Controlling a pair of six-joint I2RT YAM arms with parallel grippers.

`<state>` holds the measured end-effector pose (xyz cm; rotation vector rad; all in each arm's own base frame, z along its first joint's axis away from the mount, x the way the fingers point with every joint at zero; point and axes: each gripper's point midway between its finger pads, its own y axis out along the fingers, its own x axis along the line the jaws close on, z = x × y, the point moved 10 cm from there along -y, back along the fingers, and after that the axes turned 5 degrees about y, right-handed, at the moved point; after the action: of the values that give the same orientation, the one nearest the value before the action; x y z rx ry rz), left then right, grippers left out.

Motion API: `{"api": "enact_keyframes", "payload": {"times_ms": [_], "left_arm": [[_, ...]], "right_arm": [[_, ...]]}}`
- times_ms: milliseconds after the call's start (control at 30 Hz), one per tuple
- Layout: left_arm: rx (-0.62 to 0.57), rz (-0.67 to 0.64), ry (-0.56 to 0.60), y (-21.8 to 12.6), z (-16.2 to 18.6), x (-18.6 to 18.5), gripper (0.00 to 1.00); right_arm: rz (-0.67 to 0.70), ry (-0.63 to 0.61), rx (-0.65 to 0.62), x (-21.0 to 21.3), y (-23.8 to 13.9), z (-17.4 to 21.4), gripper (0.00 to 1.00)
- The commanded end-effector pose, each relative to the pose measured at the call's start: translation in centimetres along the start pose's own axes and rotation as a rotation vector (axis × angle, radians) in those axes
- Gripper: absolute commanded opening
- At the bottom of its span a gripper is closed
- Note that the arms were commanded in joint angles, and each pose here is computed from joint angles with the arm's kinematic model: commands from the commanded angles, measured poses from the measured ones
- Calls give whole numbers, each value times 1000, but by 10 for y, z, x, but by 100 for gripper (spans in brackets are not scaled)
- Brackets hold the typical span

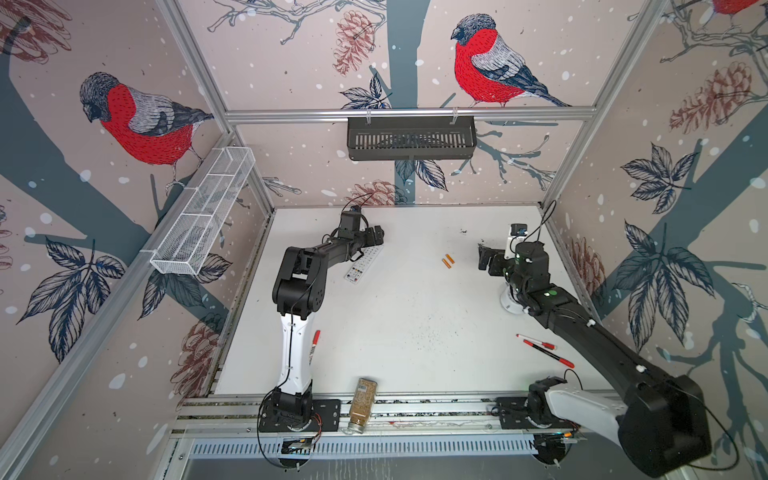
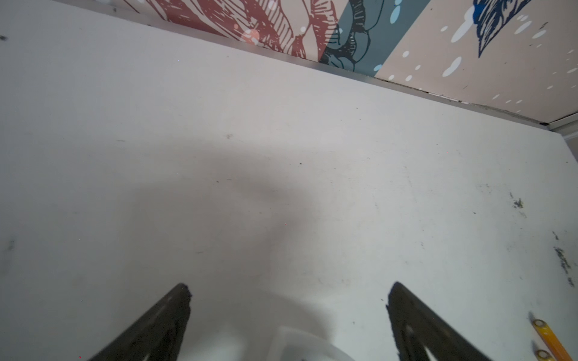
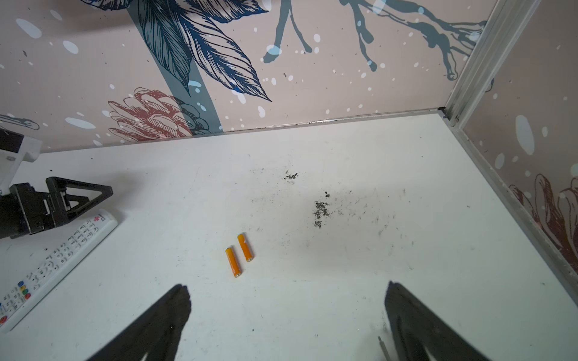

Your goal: Load the batteries into the remote control

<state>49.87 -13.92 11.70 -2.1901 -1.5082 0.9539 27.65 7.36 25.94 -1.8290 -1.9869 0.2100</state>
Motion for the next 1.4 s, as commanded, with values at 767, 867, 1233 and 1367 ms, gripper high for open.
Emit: {"api": "enact_keyframes", "payload": {"times_ms": [767,867,1233,1367], "left_arm": [[454,347,111,-70,125,-133,98],[459,323,122,-100,125,-130,98],[247,147,56,-211,78,-97,98],[187,-35,-33,-243,82,-74,98]], "right_arm": [[-31,22,81,-8,10,7,100],[-45,19,112,-7,17,11,99],[-229,-212,359,71,63,54,100],[-414,-356,443,116,66,84,99]]}}
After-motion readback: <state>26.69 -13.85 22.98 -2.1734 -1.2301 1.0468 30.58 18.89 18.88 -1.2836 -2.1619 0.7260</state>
